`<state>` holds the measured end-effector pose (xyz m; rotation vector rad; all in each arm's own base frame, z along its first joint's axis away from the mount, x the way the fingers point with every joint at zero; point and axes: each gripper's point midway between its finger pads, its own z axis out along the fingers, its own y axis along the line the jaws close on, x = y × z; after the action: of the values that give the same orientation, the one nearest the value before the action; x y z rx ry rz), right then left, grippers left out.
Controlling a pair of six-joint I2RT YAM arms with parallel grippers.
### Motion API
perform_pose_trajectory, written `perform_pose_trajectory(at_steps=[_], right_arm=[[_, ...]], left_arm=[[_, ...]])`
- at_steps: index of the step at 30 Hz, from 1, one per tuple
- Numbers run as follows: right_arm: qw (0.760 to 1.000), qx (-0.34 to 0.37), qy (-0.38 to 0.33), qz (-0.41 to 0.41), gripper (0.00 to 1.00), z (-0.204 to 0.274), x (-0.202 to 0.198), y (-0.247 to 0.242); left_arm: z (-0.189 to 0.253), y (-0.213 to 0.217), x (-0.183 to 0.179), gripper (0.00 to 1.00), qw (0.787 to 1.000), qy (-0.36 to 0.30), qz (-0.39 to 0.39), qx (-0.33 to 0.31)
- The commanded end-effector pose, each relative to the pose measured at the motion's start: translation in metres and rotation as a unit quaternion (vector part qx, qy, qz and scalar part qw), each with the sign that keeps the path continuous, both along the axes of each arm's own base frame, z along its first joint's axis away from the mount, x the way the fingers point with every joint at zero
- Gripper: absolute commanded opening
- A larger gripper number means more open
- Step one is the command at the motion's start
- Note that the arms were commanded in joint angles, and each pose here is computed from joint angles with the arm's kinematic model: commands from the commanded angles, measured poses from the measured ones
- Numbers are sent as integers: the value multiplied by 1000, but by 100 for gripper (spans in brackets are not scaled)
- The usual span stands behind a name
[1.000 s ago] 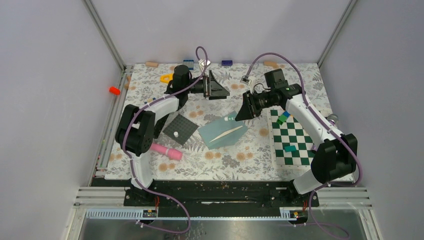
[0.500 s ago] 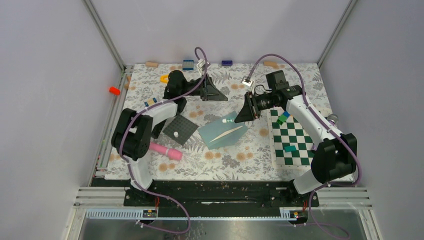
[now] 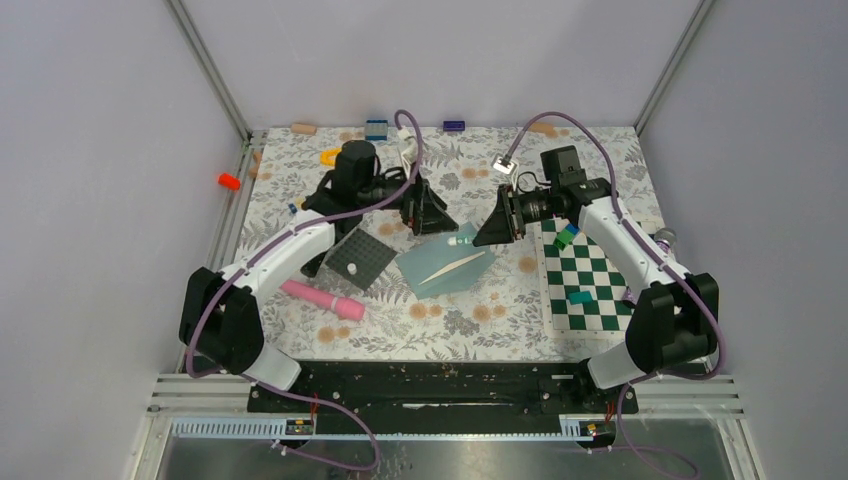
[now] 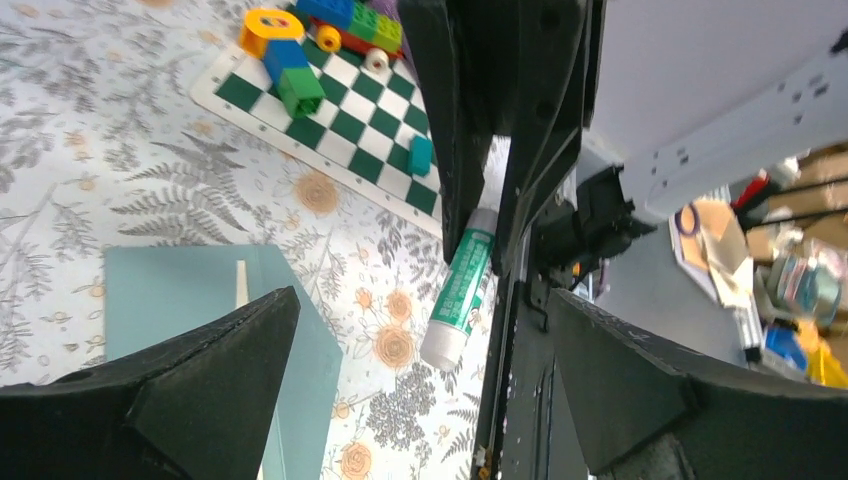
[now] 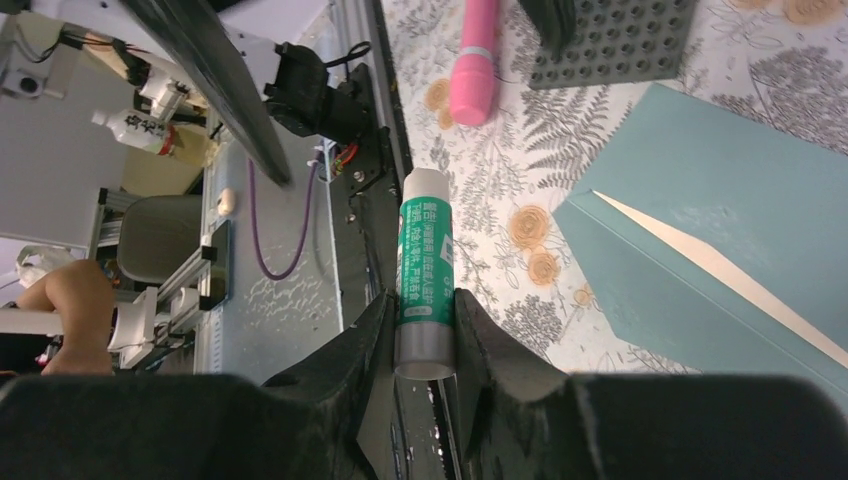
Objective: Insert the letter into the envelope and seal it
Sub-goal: Place the solid glue at the center of the board.
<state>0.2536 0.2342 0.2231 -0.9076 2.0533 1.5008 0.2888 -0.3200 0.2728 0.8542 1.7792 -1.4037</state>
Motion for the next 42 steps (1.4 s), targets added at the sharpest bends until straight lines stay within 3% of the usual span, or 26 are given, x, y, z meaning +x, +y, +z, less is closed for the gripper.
perform_pose_trajectory(at_steps=[1, 5, 16, 39, 42], right_arm=[[998, 55, -25, 32, 0, 26, -15, 2], [997, 65, -9, 41, 0, 25, -18, 3], [998, 42, 9, 45, 0, 5, -18, 10], [998, 22, 23, 48, 0, -5, -16, 12], [998, 19, 24, 54, 0, -6, -18, 13]], left_arm=[[-10, -2, -22, 99, 996, -64, -40, 45], [-14, -12, -42, 99, 993, -72, -78, 53], [-15, -26, -55, 92, 990, -66, -110, 54], [-23, -33, -60, 43, 988, -64, -129, 61], [-23, -34, -60, 42, 988, -63, -129, 62]])
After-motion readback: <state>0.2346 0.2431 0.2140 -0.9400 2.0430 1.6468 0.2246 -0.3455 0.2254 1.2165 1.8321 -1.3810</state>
